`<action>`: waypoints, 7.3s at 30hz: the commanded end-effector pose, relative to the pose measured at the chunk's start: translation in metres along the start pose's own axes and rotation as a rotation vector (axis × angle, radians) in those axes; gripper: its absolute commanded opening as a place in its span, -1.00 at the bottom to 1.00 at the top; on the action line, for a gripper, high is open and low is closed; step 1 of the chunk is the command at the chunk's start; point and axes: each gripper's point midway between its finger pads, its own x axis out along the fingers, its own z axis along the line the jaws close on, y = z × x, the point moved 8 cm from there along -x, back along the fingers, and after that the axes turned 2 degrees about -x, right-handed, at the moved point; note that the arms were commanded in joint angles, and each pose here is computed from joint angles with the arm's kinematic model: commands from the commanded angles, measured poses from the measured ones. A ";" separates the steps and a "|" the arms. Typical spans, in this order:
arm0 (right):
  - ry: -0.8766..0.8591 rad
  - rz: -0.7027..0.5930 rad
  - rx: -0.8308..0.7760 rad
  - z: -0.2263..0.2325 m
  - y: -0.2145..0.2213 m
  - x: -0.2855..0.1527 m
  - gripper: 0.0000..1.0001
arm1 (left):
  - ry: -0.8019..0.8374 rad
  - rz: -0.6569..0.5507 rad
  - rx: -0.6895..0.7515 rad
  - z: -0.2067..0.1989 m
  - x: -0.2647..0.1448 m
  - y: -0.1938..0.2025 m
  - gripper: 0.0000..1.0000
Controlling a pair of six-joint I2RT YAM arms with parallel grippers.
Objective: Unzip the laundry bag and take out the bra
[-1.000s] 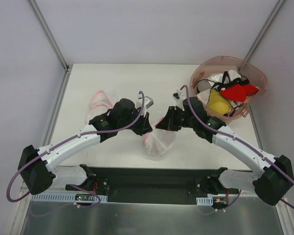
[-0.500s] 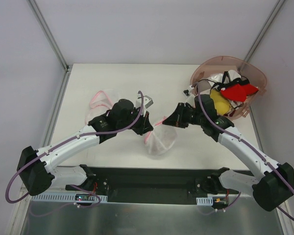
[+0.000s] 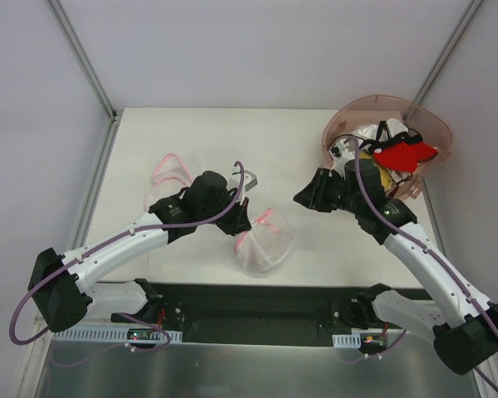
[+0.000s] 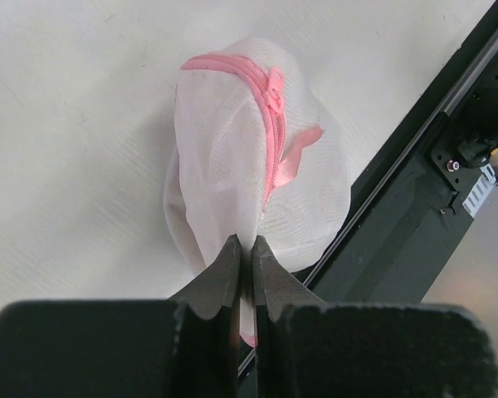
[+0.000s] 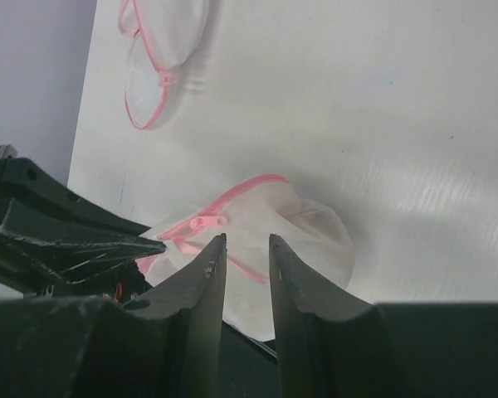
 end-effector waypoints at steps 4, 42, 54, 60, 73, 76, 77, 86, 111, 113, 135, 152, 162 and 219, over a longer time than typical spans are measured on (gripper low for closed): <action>-0.049 0.086 -0.275 0.040 0.012 -0.001 -0.32 | 0.030 -0.013 0.020 -0.004 -0.003 -0.007 -1.00; -0.272 0.275 0.371 0.009 0.013 0.061 -0.74 | 0.121 -0.261 0.632 -0.003 -0.007 -0.044 -1.00; -0.040 0.076 0.357 0.023 0.024 0.041 -0.98 | 0.191 -0.291 0.528 -0.015 -0.012 -0.046 0.98; 0.007 0.031 0.387 0.028 0.029 0.039 -0.97 | 0.242 -0.283 0.467 -0.021 0.001 -0.033 0.77; 0.096 0.012 0.471 0.021 0.032 0.040 -0.97 | 0.174 -0.353 0.335 -0.036 0.019 -0.022 0.56; 0.116 0.024 0.486 0.020 0.033 0.040 -0.98 | 0.143 -0.362 0.313 -0.033 0.028 -0.022 0.44; 0.116 0.023 0.496 0.020 0.034 0.040 -0.98 | 0.132 -0.357 0.310 -0.031 0.031 -0.022 0.41; 0.123 0.030 0.498 0.021 0.033 0.040 -0.98 | 0.165 -0.316 0.319 -0.035 0.050 -0.020 0.32; 0.097 0.028 0.508 0.025 0.030 0.038 -0.98 | 0.116 -0.264 0.279 -0.033 0.067 -0.016 0.35; 0.084 0.034 0.509 0.027 0.030 0.037 -0.98 | 0.062 -0.263 0.283 -0.026 0.070 -0.015 0.27; 0.018 0.042 0.572 0.031 0.025 0.033 -0.97 | -0.053 -0.264 0.336 -0.009 0.072 -0.004 -0.42; 0.040 0.031 0.581 0.023 0.026 0.034 -0.98 | 0.022 -0.266 0.359 -0.015 0.054 0.003 -0.37; 0.035 0.037 0.578 0.025 0.024 0.035 -0.98 | 0.013 -0.256 0.346 -0.014 0.057 0.003 -1.00; 0.053 0.044 -0.022 0.038 0.054 0.032 -0.73 | 0.108 -0.194 0.217 -0.040 0.023 -0.013 -1.00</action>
